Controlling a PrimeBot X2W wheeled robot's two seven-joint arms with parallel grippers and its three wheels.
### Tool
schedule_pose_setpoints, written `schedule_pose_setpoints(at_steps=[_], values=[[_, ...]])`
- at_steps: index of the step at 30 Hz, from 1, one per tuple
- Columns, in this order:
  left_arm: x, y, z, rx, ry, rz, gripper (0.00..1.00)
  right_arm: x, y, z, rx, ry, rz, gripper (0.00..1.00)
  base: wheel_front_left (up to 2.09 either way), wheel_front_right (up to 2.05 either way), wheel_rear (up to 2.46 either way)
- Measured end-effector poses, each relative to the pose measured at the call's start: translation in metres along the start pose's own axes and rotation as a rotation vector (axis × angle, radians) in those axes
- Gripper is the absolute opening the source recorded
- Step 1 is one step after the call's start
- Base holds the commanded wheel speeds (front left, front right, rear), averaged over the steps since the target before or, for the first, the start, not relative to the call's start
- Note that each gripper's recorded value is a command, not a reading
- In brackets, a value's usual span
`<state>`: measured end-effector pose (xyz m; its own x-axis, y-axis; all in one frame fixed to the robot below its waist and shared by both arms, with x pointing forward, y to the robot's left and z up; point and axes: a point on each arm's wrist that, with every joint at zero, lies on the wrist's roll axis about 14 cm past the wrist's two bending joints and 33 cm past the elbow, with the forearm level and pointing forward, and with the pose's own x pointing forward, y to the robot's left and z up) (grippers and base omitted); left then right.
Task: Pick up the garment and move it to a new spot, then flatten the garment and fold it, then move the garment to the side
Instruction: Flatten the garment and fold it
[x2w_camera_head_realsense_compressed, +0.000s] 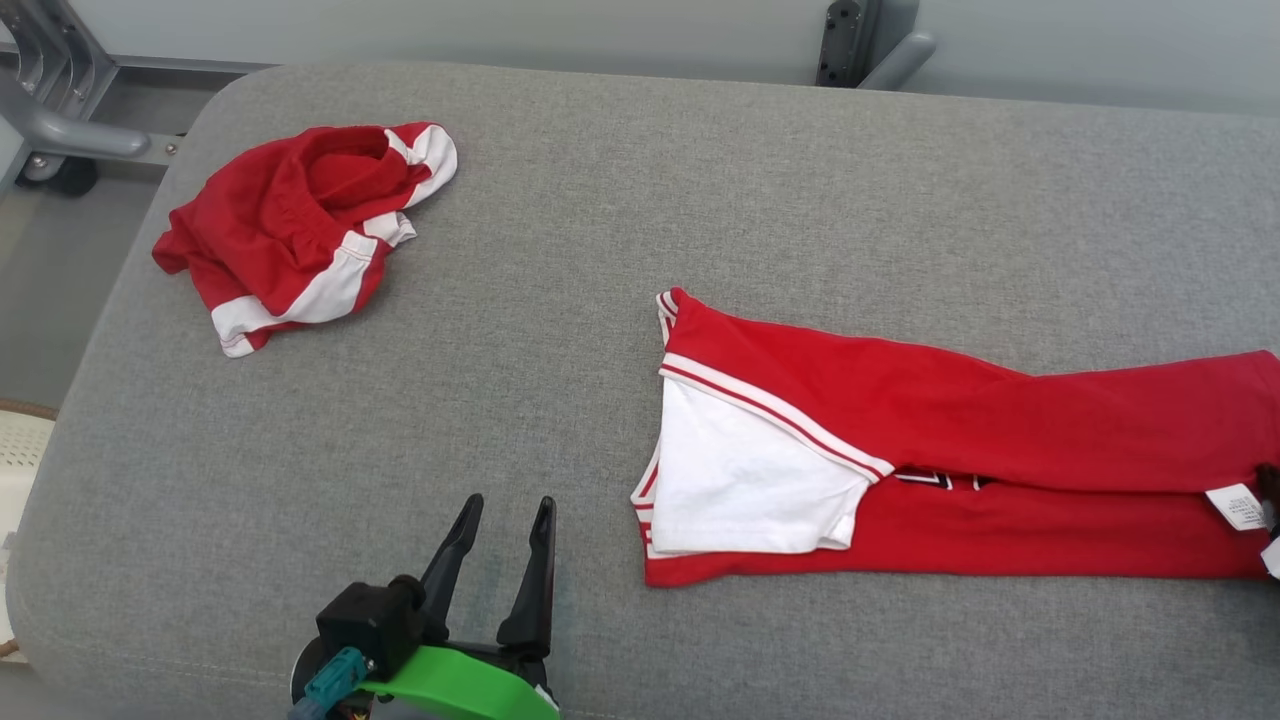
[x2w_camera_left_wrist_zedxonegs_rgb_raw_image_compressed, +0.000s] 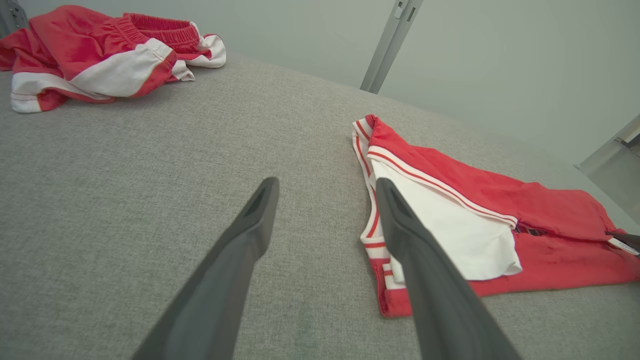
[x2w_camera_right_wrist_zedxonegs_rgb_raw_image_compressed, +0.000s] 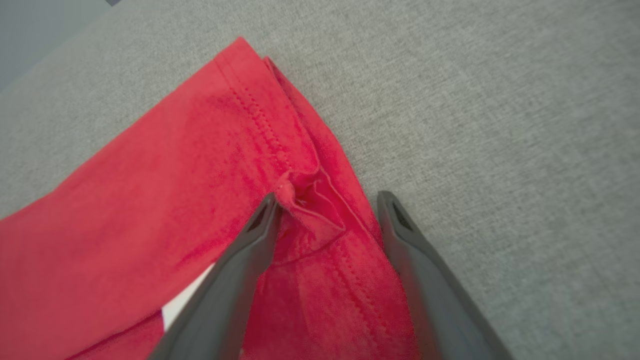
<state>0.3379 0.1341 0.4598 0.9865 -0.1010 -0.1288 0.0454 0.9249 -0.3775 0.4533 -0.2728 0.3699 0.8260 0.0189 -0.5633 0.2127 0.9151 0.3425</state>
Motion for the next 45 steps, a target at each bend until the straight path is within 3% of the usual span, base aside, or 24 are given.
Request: schedule_pose_setpoints(at_steps=[1,2,7,13,21,25,37,45], values=[[0.000,0.001,0.000,0.000,-0.002,0.002,1.00,0.001,0.002,-0.001,-0.003,0.003,0.003,0.33,0.00,0.00,0.00],[0.001,0.001,0.000,-0.003,-0.003,0.003,1.00,0.002,0.004,-0.001,-0.004,0.004,0.006,0.01,0.00,0.00,0.00],[0.004,-0.001,0.001,-0.004,-0.006,-0.006,1.00,0.000,0.005,0.008,0.000,-0.036,0.015,0.00,0.00,0.00,0.00],[0.010,-0.009,-0.002,-0.001,0.001,-0.041,1.00,-0.013,-0.019,0.035,-0.015,-0.118,-0.030,0.00,0.00,0.00,0.00],[0.019,-0.020,-0.010,0.012,0.030,-0.094,1.00,-0.028,-0.046,0.066,-0.090,-0.181,-0.079,0.00,0.00,0.00,0.00],[0.023,-0.027,-0.014,0.014,0.048,-0.122,1.00,-0.032,-0.043,0.077,-0.123,-0.205,-0.062,0.00,0.00,0.00,0.00],[0.019,-0.039,-0.019,0.013,0.070,-0.152,1.00,-0.048,0.050,0.092,-0.229,-0.226,0.226,0.00,0.00,0.00,0.00],[0.009,-0.039,-0.018,-0.002,0.059,-0.142,1.00,-0.065,0.136,0.064,-0.235,-0.178,0.463,0.00,0.00,0.00,0.00]])
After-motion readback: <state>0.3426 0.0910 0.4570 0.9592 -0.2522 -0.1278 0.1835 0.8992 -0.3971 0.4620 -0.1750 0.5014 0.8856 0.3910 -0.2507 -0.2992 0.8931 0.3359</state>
